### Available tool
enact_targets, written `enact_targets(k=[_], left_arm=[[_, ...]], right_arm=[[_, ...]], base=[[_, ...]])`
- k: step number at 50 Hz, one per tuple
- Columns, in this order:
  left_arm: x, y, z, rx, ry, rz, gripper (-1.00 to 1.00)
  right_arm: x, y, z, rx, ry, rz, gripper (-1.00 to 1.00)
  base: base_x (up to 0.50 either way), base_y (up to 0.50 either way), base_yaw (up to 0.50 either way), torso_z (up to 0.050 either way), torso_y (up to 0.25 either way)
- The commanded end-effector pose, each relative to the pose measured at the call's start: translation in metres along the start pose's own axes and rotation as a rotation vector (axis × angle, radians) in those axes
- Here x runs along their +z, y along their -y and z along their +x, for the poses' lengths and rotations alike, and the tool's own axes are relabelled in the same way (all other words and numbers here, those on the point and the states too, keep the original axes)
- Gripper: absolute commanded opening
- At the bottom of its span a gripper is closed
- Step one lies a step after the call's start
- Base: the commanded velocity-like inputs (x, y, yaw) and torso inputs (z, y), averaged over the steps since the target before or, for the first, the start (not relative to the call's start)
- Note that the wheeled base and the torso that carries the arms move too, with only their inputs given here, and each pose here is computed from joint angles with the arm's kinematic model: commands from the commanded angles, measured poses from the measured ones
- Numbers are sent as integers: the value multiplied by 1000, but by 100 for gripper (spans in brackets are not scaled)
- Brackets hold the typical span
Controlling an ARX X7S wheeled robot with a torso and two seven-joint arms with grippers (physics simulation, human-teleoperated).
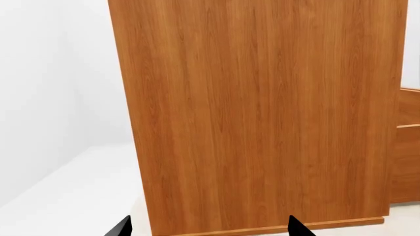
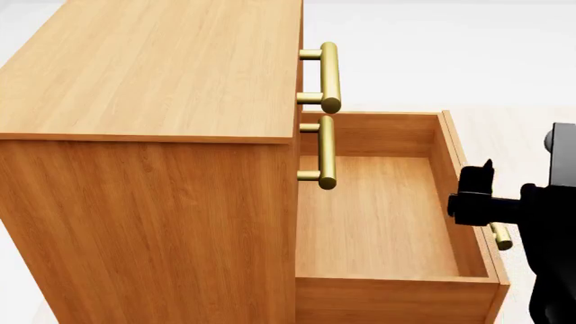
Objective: Put the bowl in the bottom drawer of the cabinet and close it.
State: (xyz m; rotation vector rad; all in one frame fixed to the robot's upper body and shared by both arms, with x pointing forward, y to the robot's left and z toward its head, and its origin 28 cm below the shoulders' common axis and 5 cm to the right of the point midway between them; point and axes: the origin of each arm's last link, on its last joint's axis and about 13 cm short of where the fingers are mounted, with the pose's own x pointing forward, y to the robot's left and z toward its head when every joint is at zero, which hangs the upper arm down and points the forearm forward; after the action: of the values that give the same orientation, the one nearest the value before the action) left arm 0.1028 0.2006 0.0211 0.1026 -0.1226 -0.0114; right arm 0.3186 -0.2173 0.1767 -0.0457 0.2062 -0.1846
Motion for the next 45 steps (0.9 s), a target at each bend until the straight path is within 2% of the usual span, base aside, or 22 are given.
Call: enact_targets(k=[1,6,25,45], left_arm=[[0,1,2,-2,-4,3,100],[0,1,2,0,-8,6,100],[0,0,2,-7,0,-2,100],[0,1,2,-7,1,5,100]], right_arm=[[6,9,-2,-56,44,9,100],[3,11,-1,-76,41,2,100],[3,32,-1,-374,98,66,100],[-9,52,-4,-529,77,125,100]], base=[[0,0,0,0,0],[0,0,0,0,0],[0,0,0,0,0],[0,0,0,0,0]])
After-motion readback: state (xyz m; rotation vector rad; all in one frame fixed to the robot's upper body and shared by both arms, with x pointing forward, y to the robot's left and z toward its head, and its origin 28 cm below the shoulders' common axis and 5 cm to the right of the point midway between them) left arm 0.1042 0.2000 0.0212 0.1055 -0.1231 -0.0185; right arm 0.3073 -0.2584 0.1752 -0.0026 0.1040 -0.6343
